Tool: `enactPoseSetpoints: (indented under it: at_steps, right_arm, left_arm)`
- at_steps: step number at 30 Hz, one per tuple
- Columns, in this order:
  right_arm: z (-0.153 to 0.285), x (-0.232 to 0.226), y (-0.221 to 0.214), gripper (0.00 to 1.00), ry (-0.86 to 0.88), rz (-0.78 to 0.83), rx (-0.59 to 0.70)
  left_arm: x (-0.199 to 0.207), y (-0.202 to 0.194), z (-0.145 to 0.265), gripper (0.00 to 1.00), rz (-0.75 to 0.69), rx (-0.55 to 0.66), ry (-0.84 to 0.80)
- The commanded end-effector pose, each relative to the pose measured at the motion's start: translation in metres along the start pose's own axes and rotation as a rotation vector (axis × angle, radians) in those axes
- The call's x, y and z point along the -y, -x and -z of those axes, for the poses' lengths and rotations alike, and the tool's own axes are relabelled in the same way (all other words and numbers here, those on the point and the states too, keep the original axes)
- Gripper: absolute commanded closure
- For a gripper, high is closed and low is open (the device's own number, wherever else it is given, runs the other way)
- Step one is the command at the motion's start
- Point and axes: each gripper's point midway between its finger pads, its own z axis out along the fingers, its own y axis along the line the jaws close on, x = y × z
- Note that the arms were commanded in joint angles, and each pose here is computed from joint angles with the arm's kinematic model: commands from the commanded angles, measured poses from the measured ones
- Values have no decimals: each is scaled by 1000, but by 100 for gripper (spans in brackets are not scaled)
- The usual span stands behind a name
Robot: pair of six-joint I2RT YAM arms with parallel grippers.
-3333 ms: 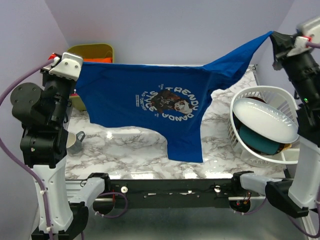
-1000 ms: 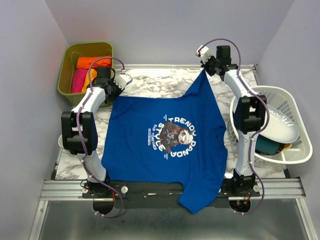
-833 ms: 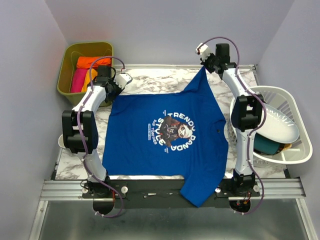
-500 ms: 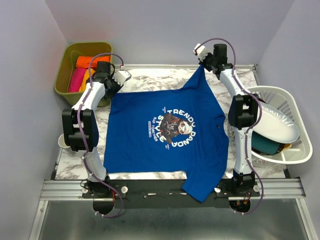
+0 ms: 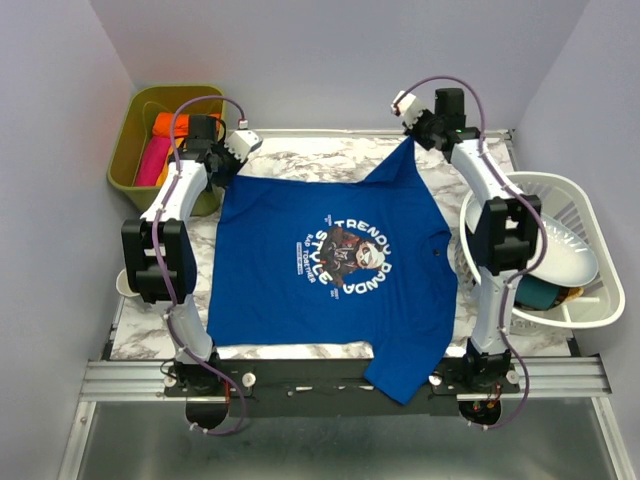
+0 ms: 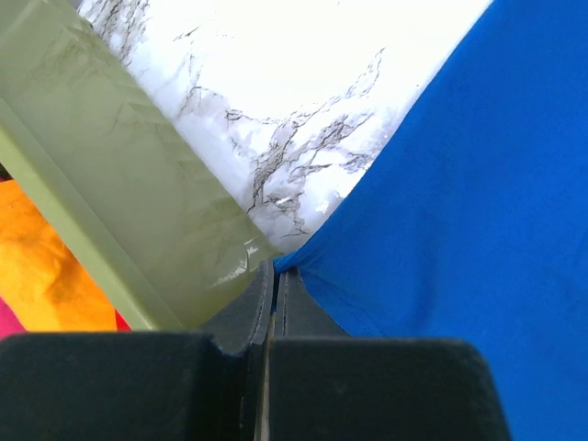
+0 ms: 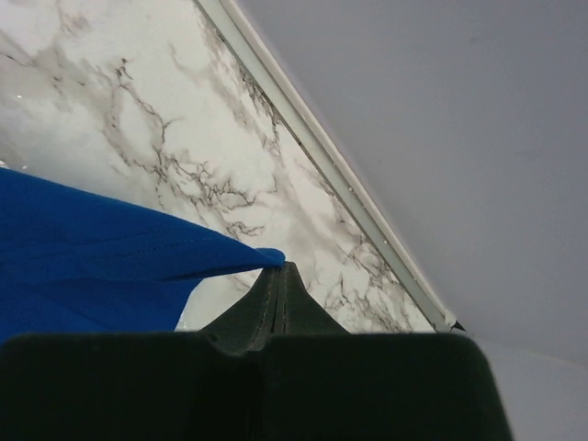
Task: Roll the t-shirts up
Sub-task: Fold the T-shirt at the center of the board.
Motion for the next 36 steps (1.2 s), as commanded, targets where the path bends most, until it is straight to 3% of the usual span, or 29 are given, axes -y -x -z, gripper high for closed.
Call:
enactPoseSetpoints:
  at_steps: [1, 9, 18, 36]
  right_arm:
    - [59, -12, 4, 99, 33, -53, -56]
    - [107, -68, 10, 99, 213, -253, -90]
    - [150, -97, 0, 99, 238, -311, -124]
    - [241, -133, -5, 99, 293, -358, -167]
  left_arm:
    - [6, 9, 24, 100, 1, 58, -27]
    - [32, 0, 28, 100, 5, 66, -98]
    - [46, -16, 43, 100, -48, 24, -132]
    - [39, -48, 75, 100, -588, -86, -107]
